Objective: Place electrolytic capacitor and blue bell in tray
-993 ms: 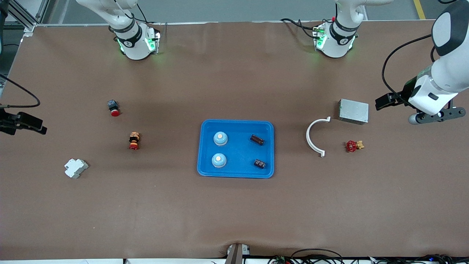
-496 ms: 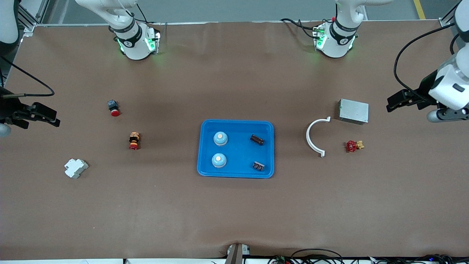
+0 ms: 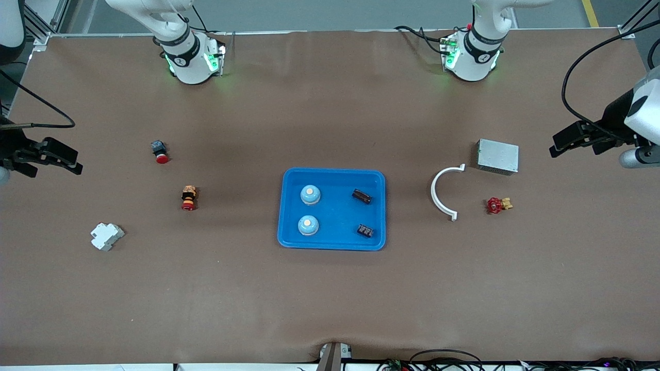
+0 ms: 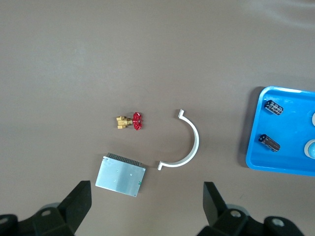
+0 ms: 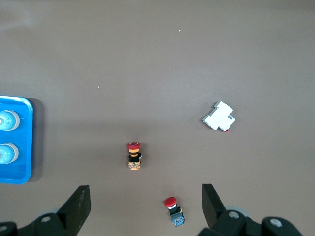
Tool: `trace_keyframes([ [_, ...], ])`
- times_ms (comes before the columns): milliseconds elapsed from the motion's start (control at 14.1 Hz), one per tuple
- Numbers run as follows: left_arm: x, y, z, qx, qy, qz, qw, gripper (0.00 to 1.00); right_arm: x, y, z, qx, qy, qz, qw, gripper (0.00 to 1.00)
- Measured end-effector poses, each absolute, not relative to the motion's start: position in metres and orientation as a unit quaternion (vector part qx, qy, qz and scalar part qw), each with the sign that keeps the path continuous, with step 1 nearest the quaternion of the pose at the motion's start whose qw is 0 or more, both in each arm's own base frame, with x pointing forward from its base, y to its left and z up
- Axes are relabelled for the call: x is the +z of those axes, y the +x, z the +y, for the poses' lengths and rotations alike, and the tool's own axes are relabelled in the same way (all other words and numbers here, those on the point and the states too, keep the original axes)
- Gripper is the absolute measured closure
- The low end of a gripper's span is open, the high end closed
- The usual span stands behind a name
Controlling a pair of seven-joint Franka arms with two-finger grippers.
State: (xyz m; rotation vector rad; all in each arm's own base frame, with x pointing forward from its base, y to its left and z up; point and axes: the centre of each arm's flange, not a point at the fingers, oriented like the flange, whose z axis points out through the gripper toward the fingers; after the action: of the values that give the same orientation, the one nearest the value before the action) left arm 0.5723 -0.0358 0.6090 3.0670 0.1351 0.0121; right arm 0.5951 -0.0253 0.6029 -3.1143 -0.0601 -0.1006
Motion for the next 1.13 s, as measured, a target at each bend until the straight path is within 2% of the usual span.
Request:
trace_keyframes([
  [496, 0.603, 0.569, -0.027, -0.015, 0.998, 0.051, 0.030, 0.00, 0.597, 0.588, -0.031, 0.000, -1.000, -0.011, 0.014, 0.00],
  [922, 0.604, 0.535, -0.038, 0.003, 0.999, 0.040, 0.029, 0.00, 0.605, 0.579, -0.035, 0.010, -1.000, -0.009, 0.004, 0.00],
  [1134, 0.607, 0.534, -0.033, 0.008, 0.999, 0.044, 0.029, 0.00, 0.612, 0.575, -0.037, 0.005, -1.000, -0.006, -0.007, 0.00],
])
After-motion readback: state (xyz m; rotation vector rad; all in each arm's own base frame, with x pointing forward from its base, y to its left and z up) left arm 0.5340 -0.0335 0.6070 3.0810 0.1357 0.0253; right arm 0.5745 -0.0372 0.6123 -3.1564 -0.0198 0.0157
